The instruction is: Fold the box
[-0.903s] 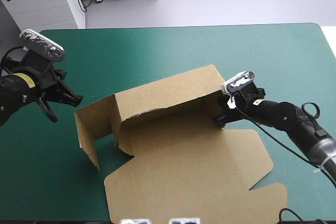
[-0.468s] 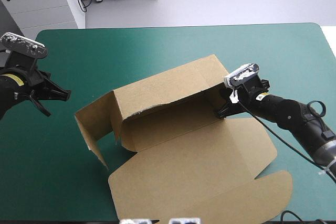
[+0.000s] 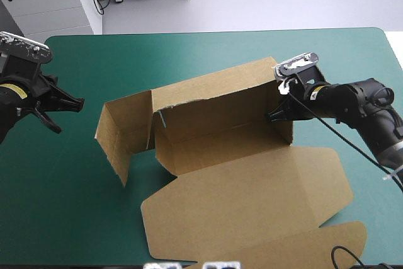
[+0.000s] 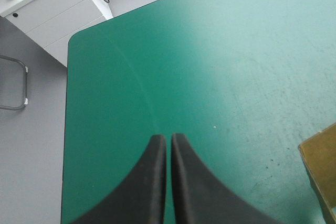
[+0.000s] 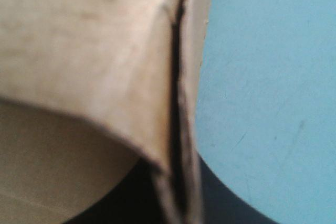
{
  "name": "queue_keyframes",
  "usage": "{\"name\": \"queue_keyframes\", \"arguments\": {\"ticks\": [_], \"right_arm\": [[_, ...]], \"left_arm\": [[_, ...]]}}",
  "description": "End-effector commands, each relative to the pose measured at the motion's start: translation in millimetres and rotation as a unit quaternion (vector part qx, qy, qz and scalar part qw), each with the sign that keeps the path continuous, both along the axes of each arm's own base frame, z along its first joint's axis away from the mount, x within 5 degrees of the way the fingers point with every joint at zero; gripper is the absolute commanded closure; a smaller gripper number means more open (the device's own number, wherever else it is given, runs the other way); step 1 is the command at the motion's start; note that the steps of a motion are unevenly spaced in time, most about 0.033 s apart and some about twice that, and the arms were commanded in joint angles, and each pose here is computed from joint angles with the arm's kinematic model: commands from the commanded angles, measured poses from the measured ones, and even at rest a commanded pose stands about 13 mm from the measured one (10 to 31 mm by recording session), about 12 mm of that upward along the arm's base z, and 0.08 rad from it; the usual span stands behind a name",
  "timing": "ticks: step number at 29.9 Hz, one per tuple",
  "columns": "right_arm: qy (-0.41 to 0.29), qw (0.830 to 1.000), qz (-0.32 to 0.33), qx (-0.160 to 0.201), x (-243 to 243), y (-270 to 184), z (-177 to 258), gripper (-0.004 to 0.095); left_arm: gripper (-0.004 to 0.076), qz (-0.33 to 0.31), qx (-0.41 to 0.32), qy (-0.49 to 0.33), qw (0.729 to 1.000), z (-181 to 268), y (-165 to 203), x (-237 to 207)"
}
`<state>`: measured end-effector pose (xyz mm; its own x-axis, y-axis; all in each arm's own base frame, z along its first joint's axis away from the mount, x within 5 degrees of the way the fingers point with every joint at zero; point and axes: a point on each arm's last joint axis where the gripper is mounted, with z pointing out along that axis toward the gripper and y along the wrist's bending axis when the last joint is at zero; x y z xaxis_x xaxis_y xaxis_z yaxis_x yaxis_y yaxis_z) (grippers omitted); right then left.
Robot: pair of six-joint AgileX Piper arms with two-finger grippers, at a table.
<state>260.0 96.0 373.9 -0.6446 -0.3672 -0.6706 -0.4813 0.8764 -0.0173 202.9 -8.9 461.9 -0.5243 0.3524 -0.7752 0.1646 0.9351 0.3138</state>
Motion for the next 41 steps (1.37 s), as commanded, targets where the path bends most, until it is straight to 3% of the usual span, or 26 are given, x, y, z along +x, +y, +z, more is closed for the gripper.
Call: {"name": "queue_keyframes", "arguments": {"ticks": [1, 7, 13, 22, 29, 31, 33, 34, 38, 41], "right_arm": [[0.004, 1.0, -0.018, 0.016, 1, 0, 19, 0.0927], [0.049, 0.998, -0.035, 0.013, 23, 7, 4, 0.0927], [0.11, 0.992, -0.055, -0.016, 57, 15, -23, 0.0927], [0.146, 0.987, -0.064, -0.022, 114, 34, -44, 0.0927], [0.161, 0.984, -0.068, -0.031, 130, 38, -60, 0.0904], [0.161, 0.984, -0.069, -0.032, 130, 38, -61, 0.0828], [0.159, 0.985, -0.068, -0.029, 131, 39, -61, 0.069], [0.157, 0.985, -0.066, -0.026, 131, 39, -59, 0.0573], [0.151, 0.987, -0.052, -0.031, 130, 39, -50, 0.026], [0.146, 0.988, -0.047, -0.036, 125, 37, -33, 0.0202]], "left_arm": [[0.0709, 0.002, 0.001, -0.051, 0.999, 15, 1, -4], [0.0709, 0.005, 0.004, -0.036, 0.999, 12, 2, -5], [0.0709, 0.004, 0.006, -0.018, 1.0, 1, 1, -1], [0.071, -0.005, -0.01, 0.009, 1.0, -24, -2, 5], [0.071, -0.008, -0.02, 0.023, 1.0, -26, -4, 4], [0.0711, -0.007, -0.019, 0.028, 0.999, -27, -4, 4], [0.0711, -0.006, -0.018, 0.03, 0.999, -27, -4, 3], [0.0712, -0.006, -0.018, 0.031, 0.999, -27, -4, 3], [0.0712, -0.007, -0.021, 0.033, 0.999, -28, -4, 3], [0.0712, -0.007, -0.021, 0.031, 0.999, -27, -4, 3]]}}
